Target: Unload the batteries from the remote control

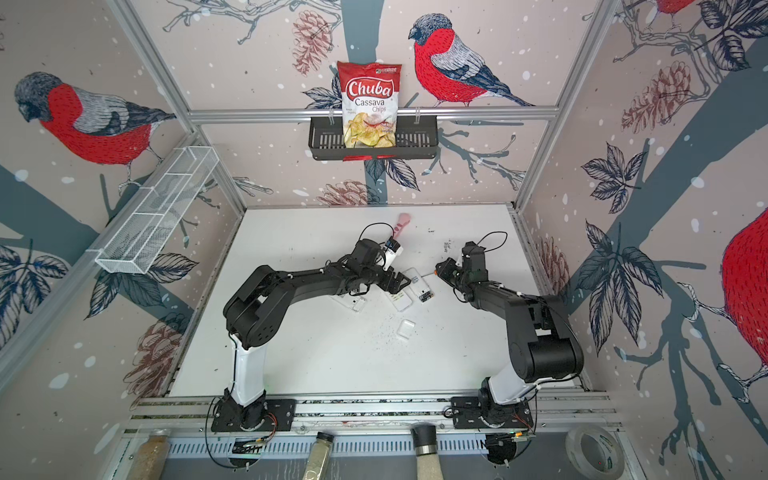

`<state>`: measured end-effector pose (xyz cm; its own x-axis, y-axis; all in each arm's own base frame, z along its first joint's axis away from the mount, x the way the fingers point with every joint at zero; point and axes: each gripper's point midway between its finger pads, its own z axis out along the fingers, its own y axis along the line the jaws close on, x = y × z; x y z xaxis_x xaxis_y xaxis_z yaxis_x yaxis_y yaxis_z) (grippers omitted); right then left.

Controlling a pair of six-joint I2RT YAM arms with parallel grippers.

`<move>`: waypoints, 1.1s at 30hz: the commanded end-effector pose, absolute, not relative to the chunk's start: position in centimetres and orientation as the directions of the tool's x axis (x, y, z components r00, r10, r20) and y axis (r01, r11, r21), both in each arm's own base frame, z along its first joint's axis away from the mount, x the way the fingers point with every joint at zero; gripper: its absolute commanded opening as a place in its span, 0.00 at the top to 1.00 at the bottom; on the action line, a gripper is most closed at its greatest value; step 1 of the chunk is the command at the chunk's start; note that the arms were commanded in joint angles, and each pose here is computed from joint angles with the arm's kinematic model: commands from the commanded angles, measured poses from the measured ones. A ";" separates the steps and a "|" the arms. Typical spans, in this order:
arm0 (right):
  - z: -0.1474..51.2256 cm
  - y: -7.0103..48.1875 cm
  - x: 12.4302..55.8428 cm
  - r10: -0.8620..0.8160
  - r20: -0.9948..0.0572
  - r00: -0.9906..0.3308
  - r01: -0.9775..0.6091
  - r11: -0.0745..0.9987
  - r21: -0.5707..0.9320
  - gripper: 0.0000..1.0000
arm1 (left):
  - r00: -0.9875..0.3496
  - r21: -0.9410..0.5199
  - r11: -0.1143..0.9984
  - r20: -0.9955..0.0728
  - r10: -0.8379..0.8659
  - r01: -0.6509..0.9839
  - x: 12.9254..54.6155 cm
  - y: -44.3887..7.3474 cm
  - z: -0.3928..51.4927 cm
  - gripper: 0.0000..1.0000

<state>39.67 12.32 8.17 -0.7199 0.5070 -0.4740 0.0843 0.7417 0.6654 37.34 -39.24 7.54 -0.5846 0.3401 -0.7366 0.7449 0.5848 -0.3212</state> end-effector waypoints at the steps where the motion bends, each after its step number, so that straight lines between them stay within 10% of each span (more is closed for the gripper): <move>1: 10.0 12.5 40.2 0.507 -0.507 -0.697 0.037 0.731 0.681 1.00 | -0.561 -0.313 0.571 -0.760 0.329 0.759 37.9 -40.1 8.2 0.12; 22: 10.4 8.2 30.7 0.515 -0.542 -0.664 0.071 0.765 0.640 1.00 | -0.558 -0.304 0.545 -0.732 0.391 0.782 38.0 -42.7 5.7 0.15; 33: 10.2 8.8 29.7 0.517 -0.539 -0.665 0.053 0.753 0.656 1.00 | -0.554 -0.294 0.547 -0.729 0.402 0.784 38.2 -43.2 5.6 0.48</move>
<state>29.57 8.50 9.65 -0.6745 0.5143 -0.5297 0.0744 0.7611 0.6443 38.24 -43.18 5.72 -0.5606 0.3885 -0.7313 0.7787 0.5477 -0.3060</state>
